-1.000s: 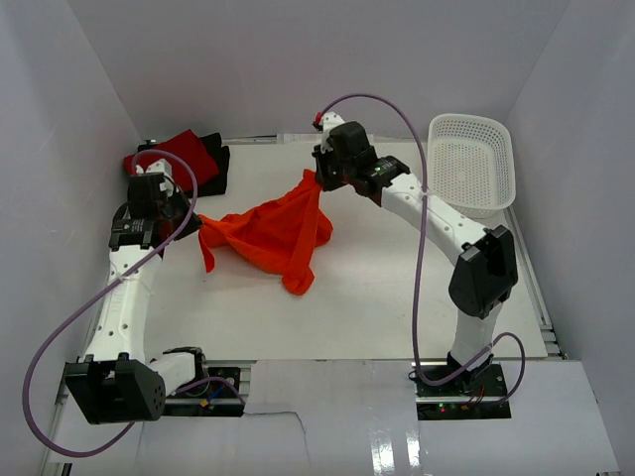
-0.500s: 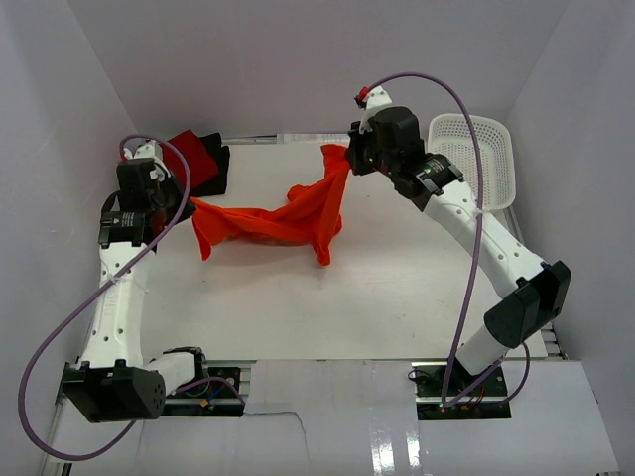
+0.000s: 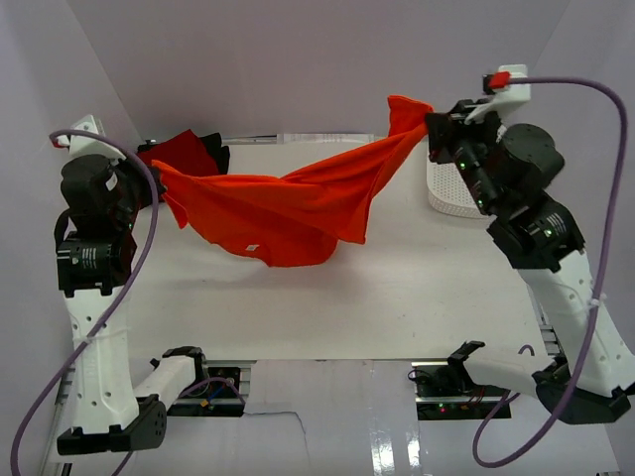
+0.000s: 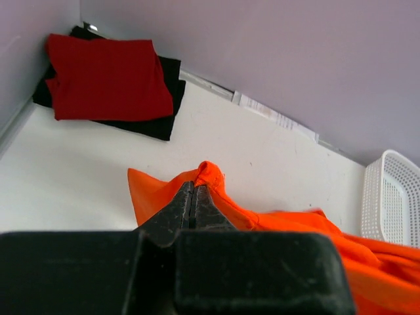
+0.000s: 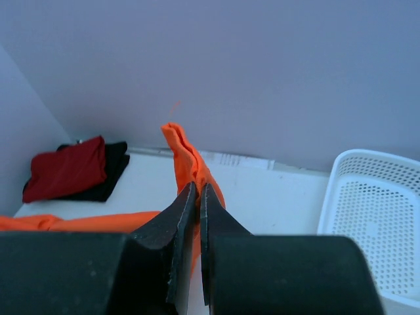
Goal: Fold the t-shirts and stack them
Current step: Flatten out the tshirt
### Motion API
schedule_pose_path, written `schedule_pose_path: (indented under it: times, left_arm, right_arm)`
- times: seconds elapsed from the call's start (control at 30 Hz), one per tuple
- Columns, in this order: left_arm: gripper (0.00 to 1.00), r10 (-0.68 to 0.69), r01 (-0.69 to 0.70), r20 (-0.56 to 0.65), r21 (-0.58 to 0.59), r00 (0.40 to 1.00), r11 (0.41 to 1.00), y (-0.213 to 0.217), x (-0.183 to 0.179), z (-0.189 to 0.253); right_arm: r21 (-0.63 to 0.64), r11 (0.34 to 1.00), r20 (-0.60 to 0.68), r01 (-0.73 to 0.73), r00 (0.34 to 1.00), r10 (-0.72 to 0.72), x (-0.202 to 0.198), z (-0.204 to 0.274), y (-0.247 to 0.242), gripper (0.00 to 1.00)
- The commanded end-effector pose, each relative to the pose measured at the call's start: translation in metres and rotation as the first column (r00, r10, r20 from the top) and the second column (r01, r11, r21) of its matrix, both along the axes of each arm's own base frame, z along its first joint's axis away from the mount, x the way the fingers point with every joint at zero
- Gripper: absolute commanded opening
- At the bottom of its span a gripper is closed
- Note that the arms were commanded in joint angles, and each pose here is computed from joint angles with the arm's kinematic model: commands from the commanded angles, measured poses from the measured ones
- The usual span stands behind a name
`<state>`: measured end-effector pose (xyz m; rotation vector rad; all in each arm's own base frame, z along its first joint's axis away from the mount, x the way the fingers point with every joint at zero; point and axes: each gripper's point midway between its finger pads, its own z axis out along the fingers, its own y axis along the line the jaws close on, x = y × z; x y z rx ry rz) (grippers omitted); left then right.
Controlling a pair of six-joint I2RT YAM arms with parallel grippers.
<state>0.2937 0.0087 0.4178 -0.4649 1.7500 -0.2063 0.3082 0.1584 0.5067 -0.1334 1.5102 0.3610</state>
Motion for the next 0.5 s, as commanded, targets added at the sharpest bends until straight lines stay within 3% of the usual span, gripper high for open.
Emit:
schedule_pose_path:
  times: [0.0, 0.23, 0.37, 0.47]
  left_arm:
    - [0.01, 0.089, -0.091, 0.101, 0.012, 0.991, 0.996, 0.015, -0.018, 0.029]
    - [0.01, 0.078, -0.080, 0.233, 0.002, 0.969, 0.997, 0.011, -0.041, 0.077]
    - [0.01, 0.044, -0.043, 0.249, -0.007, 0.968, 0.999, 0.005, -0.043, 0.082]
    - [0.02, -0.007, 0.012, 0.249, -0.017, 0.969, 1.000, -0.005, -0.039, 0.079]
  right_arm:
    - [0.077, 0.986, 0.096, 0.147, 0.983, -0.154, -0.013, 0.026, -0.041, 0.08]
    - [0.160, 0.976, 0.168, 0.147, 0.970, -0.174, -0.053, 0.054, -0.071, 0.08]
    - [0.124, 0.984, 0.095, 0.129, 0.985, -0.141, -0.047, 0.033, -0.060, 0.08]
    - [0.076, 0.993, -0.016, 0.092, 0.996, -0.091, -0.032, -0.009, -0.040, 0.08]
